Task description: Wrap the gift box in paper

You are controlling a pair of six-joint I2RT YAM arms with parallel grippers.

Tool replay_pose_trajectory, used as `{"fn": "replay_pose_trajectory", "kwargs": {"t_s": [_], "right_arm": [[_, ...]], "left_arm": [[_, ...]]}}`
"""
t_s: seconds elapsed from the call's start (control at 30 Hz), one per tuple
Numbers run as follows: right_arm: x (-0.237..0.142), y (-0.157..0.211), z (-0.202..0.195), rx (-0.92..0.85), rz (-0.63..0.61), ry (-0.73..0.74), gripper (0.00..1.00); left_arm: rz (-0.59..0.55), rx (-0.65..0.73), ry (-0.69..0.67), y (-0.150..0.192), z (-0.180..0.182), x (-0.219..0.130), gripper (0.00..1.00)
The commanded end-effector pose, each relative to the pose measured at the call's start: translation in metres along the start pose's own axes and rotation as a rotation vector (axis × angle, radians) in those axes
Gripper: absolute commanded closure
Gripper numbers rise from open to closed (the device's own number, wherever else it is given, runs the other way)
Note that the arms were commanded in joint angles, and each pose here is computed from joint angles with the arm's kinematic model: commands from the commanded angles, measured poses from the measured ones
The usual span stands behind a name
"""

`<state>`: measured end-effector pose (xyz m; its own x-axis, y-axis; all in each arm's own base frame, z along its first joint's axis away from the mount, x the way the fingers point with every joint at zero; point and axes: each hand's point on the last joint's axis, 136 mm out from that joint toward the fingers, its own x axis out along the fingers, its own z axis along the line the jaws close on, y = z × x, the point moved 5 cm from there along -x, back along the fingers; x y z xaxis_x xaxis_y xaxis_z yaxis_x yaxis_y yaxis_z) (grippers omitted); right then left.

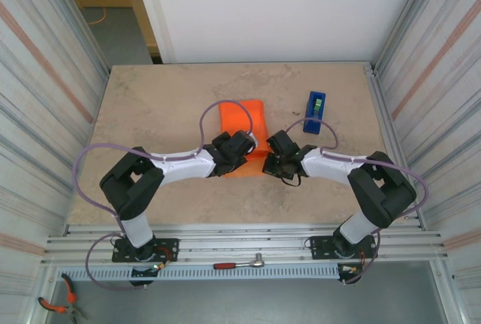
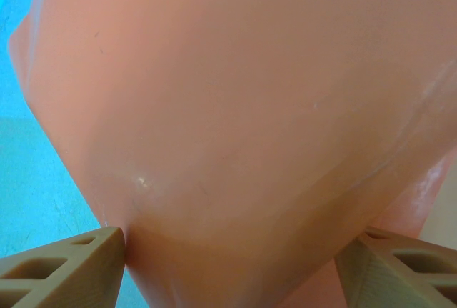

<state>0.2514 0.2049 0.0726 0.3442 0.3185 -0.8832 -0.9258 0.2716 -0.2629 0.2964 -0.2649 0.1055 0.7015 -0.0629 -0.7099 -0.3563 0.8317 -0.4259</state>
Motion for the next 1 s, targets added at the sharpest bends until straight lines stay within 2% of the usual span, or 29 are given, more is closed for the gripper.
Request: {"fn": "replay_pose_trajectory", "kwargs": {"t_s": [0.0,0.23,0.63,0.97], "right_arm": [[-0.013,-0.005,0.015,0.009,-0.033,-0.081,1.0],[-0.018,-0.012,0.032,0.023,-0.05,-0.175,1.0],[-0.002,-0.021,0.054,0.064,-0.135,-0.319,1.0],[0.02,-0.015,0.059,0.09,-0.188,-0.362,1.0]], "left_arm": [[0.046,0.063,0.099,0.013,-0.026,0.007,0.24],[0.045,0.064,0.106,0.012,-0.028,0.007,0.24],[0.044,0.064,0.109,0.012,-0.029,0.006,0.24],[0.039,0.061,0.116,0.012,-0.031,0.004,0.24]]}}
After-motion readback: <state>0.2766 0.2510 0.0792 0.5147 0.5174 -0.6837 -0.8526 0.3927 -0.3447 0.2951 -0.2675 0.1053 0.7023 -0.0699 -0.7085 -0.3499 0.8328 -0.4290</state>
